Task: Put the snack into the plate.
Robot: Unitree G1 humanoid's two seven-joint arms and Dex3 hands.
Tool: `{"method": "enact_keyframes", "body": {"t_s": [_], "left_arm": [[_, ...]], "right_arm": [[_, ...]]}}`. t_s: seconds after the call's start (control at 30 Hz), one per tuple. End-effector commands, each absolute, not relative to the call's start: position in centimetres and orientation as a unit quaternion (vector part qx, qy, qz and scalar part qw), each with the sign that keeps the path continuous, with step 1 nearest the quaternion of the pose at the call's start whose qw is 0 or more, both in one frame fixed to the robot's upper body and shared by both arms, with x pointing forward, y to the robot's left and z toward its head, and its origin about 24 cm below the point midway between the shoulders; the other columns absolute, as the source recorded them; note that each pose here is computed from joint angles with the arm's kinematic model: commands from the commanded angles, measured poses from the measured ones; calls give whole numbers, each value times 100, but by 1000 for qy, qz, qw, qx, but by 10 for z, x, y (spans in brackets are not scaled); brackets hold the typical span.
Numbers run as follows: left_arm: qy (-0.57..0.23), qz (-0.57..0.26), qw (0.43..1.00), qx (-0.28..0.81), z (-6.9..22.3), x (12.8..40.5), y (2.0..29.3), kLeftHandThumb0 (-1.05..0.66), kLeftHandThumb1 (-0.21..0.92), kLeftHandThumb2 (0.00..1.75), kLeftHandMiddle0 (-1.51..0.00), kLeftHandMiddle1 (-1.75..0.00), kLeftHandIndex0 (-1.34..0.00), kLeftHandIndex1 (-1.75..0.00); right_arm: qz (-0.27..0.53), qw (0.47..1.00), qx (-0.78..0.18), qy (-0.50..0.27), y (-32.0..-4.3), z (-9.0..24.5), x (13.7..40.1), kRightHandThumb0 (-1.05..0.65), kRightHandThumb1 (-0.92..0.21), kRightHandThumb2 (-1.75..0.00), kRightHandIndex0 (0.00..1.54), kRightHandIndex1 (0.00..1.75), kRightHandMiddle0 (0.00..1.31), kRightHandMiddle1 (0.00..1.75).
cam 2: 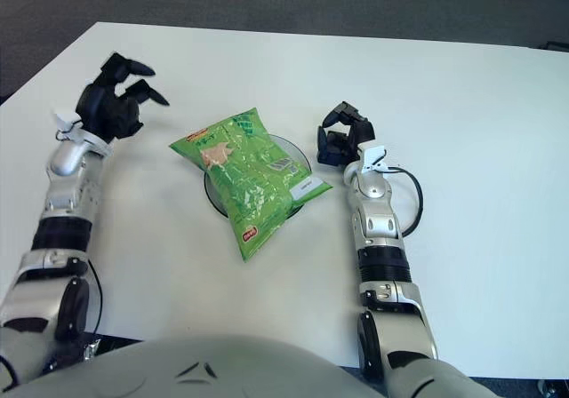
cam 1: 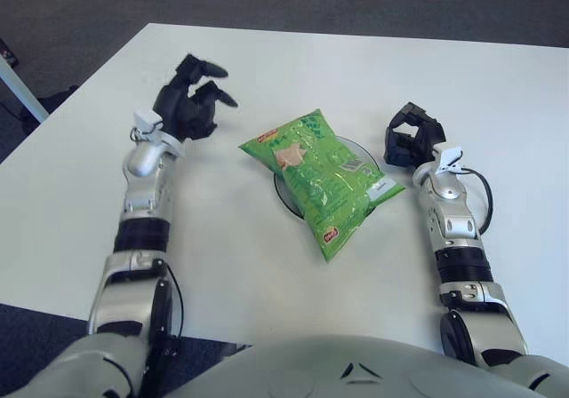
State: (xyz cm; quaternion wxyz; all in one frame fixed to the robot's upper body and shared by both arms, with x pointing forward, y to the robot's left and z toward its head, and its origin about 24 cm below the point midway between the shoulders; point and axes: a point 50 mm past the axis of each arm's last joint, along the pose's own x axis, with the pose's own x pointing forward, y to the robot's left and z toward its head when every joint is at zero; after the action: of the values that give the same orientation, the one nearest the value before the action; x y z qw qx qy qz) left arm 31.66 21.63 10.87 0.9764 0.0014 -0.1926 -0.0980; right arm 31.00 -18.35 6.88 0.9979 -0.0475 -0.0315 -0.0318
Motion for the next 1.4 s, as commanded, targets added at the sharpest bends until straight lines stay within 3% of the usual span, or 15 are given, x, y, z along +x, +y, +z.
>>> {"method": "enact_keyframes", "body": {"t_s": [0.0, 0.33, 0.9, 1.37], "left_arm": [[-142, -53, 988, -21, 79, 308, 222, -42, 53, 105, -105, -174, -45, -175], [-94, -13, 995, -43, 49, 297, 209, -46, 39, 123, -125, -175, -56, -175], [-36, 157, 987, -25, 16, 286, 215, -48, 33, 131, -133, -175, -61, -175], [15, 148, 988, -32, -3, 283, 212, -48, 32, 131, -131, -175, -61, -175]], "right_arm": [[-41, 997, -44, 58, -189, 27, 290, -50, -28, -136, 129, 175, 65, 175], [-44, 996, -46, 56, -191, 27, 289, -50, -28, -136, 129, 175, 65, 175], [-45, 996, -48, 56, -195, 26, 285, -50, -28, -136, 129, 175, 64, 175], [-48, 997, -41, 54, -196, 27, 283, -50, -28, -136, 129, 175, 64, 175]]}}
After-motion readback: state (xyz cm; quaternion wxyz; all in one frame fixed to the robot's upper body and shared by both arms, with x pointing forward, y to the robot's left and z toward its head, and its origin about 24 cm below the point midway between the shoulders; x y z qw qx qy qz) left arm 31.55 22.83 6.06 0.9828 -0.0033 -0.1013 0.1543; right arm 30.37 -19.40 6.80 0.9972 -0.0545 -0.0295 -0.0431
